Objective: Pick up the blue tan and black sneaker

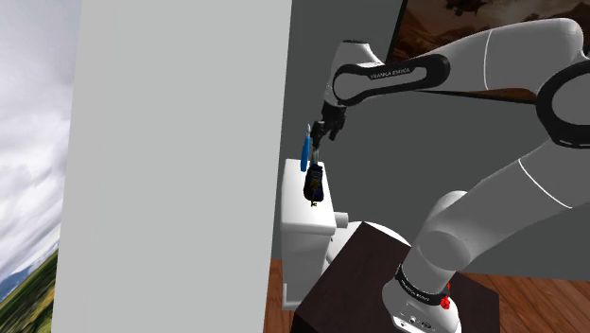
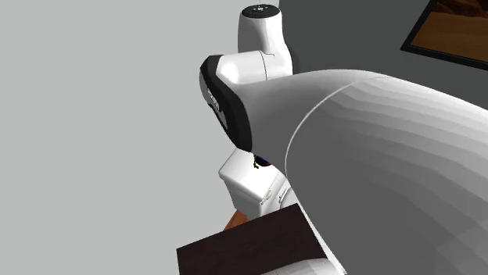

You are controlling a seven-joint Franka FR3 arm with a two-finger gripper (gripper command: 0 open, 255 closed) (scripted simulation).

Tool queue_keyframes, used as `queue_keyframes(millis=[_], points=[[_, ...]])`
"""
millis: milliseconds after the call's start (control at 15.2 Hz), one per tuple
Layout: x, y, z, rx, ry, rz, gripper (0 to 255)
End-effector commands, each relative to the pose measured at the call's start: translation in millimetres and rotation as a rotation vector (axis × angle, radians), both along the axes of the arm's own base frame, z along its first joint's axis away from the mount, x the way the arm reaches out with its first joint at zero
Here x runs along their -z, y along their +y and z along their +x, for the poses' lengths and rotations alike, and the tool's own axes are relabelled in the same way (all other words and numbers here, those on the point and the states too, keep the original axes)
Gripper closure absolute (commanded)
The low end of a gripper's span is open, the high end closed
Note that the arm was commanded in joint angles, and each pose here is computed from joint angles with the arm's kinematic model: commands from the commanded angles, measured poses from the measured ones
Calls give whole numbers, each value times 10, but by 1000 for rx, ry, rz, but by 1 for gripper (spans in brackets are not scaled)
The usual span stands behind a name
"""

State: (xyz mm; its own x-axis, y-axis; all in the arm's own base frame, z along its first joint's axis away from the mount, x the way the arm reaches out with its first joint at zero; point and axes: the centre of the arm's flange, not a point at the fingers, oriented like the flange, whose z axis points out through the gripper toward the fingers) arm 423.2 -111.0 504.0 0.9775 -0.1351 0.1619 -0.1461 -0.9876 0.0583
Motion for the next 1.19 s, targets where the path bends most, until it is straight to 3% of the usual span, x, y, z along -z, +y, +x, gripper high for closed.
queue_keyframes(millis=[0,1122], points=[[217,-167,125,12,1,-1,0],[1734,-1318,1146,109,20,-3,0]])
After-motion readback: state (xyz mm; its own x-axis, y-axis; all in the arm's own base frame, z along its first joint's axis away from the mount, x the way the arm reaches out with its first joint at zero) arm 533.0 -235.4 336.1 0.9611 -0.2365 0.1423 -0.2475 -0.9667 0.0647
